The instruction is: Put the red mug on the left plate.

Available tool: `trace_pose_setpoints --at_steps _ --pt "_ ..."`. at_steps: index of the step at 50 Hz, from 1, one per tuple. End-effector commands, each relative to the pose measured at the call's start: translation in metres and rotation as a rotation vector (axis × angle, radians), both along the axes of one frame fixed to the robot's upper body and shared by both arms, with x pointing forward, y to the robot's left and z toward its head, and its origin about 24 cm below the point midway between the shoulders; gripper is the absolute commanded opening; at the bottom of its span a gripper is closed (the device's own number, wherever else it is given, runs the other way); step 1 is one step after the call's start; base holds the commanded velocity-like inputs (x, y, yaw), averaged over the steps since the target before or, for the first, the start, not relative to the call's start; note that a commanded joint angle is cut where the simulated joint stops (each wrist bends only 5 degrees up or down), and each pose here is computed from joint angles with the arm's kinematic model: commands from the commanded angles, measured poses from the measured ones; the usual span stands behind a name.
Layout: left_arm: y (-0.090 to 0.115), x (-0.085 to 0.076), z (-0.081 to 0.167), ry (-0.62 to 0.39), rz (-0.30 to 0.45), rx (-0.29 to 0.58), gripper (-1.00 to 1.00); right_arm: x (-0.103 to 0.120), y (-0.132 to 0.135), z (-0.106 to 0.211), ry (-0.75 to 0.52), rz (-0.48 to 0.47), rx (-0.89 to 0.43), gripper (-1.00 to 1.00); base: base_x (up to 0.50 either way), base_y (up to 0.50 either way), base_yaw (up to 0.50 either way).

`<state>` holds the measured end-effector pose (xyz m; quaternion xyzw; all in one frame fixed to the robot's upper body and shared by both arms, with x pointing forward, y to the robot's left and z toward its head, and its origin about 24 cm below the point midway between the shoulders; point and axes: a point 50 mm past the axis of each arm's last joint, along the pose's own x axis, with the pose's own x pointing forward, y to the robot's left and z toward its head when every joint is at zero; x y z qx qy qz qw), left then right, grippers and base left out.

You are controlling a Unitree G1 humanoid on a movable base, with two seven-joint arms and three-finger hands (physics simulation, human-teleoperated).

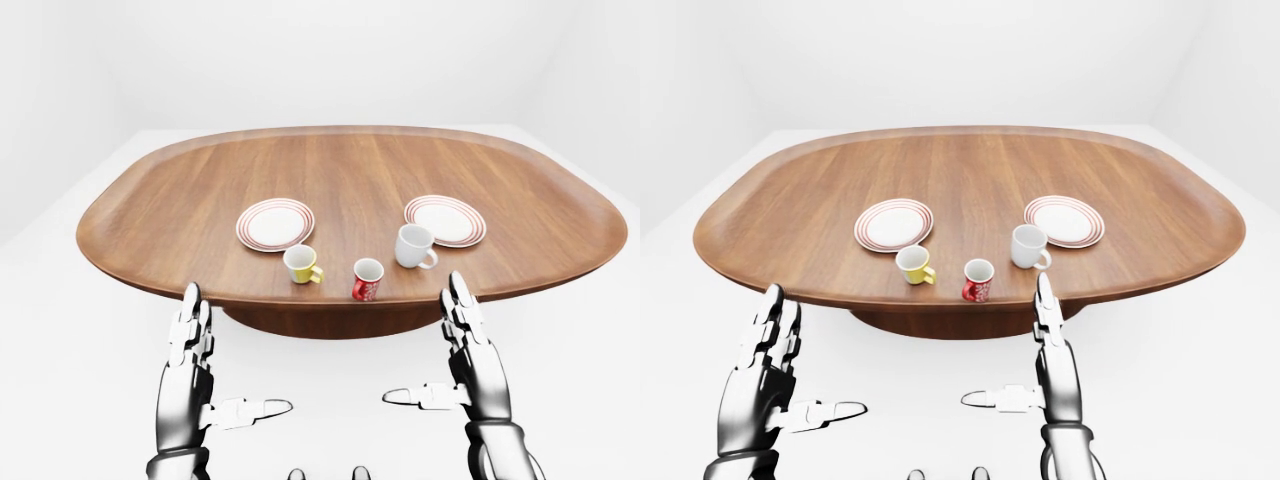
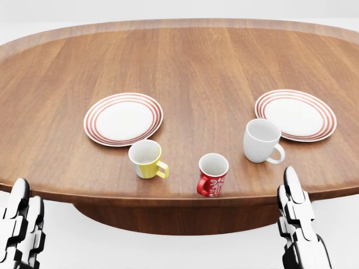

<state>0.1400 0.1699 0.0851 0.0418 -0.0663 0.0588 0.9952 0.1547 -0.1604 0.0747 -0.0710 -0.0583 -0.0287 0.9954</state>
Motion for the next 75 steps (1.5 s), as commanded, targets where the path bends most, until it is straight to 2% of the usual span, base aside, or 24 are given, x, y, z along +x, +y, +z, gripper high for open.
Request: trace_pose_setpoints --at_steps 1,38,42,52,56,58,75 --pt "-0.0011 -0.0002 -0.0001 0.002 -0.004 0.004 1.00 0.0024 0.0005 -0.0004 -0.002 0.009 0.005 1.00 0.00 0.50 0.00" --pt "-0.0024 0.0005 0.0004 -0.001 -0.011 0.008 1.00 0.0026 0.0015 -0.0023 0.005 0.005 -0.008 1.00 0.00 0.50 0.00" --pt "-0.0024 0.0005 0.0004 -0.002 -0.011 0.008 1.00 0.0037 0.0029 -0.0021 0.004 0.025 0.000 1.00 0.00 0.03 0.00" --pt "-0.0027 0.0009 0.0006 -0.003 -0.012 0.009 1.00 0.0012 0.0022 -0.0030 0.011 0.005 -0.019 1.00 0.00 0.00 0.00" --pt "-0.0029 0.0011 0.0007 -0.004 -0.013 0.009 1.00 0.0009 0.0040 -0.0021 0.011 0.050 0.005 1.00 0.00 0.00 0.00" --pt "-0.0031 0.0012 0.0008 -0.004 -0.014 0.010 1.00 0.0009 0.0054 -0.0012 0.010 0.083 0.018 1.00 0.50 -0.04 0.00" --pt "-0.0040 0.0014 0.0014 -0.007 -0.018 0.012 1.00 0.0034 0.0053 0.0007 -0.004 0.083 0.027 1.00 0.50 -0.02 0.00"
